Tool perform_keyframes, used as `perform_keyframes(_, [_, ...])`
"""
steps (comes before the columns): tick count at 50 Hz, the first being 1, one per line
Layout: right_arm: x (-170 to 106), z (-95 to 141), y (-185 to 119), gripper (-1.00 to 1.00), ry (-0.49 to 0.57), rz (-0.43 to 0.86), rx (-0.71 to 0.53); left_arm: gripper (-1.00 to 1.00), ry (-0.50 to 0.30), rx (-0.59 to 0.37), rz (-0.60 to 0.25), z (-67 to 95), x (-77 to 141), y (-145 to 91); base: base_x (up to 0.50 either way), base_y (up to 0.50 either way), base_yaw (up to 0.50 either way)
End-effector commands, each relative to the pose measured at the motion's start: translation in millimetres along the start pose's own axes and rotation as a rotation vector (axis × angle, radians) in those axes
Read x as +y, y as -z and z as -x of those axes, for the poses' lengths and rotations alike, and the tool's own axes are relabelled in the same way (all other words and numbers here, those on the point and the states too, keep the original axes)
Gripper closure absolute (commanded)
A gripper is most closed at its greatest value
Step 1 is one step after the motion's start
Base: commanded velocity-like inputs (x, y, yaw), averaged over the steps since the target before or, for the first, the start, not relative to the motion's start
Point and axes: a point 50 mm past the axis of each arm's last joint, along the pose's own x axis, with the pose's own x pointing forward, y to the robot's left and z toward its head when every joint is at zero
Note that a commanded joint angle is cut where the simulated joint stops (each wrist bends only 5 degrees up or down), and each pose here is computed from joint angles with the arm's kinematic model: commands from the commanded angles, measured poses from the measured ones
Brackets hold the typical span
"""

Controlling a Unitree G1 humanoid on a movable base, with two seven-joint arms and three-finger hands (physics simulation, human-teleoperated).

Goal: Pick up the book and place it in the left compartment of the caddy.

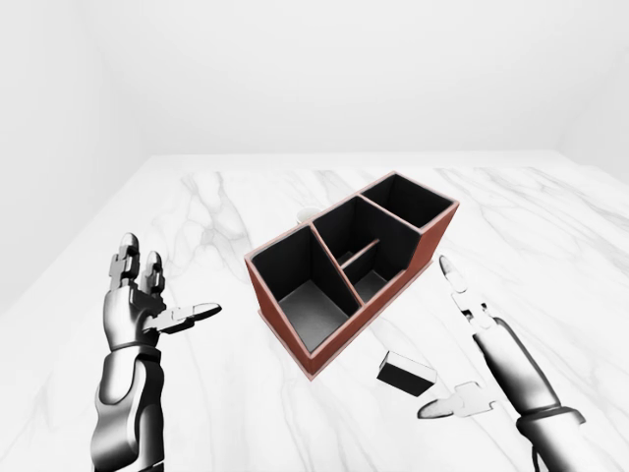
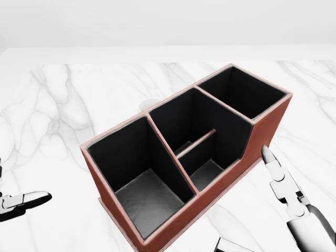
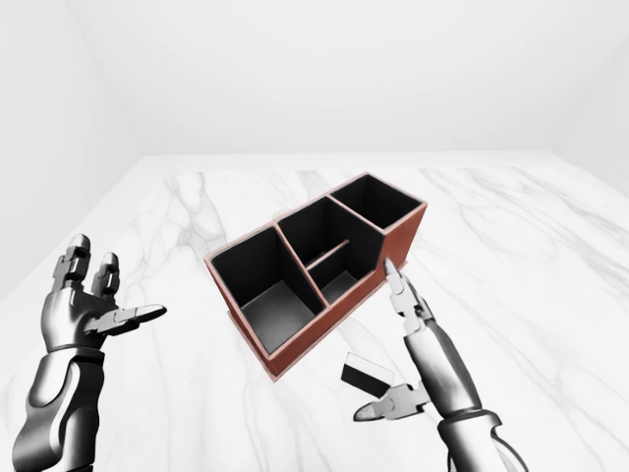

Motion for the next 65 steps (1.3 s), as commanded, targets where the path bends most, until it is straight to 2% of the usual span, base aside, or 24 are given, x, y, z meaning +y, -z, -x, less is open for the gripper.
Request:
perform_keyframes(1, [2,3,11,-1.0,-0.031,0.018,0.084,-1.0,0.002,0.009,0.003,1.1,0,2,0.0,0.0,0.0])
perform_keyframes(18, [4,8,26,-1.0,-0.054,0.001,0.17,-1.0,0.001,0.024,0.004,-0.7,-1,6,0.0,0.0,0.0])
perform_keyframes(29, [7,14,56,-1.0,-0.062,-0.078,0.286,-1.0,0.003,0.036,0.004,-1.9,-3,9,0.0,0.0,0.0])
perform_keyframes(47, [13,22,82,-1.0,-0.076,-0.138,0.398,-1.0,0.011,0.052,0.004,-2.7,-5,13,0.0,0.0,0.0])
perform_keyframes(65, [12,16,92,-1.0,-0.096,-0.125,0.42,-1.0,0.013,0.052,0.005,-5.1,-6,14,0.0,0.0,0.0])
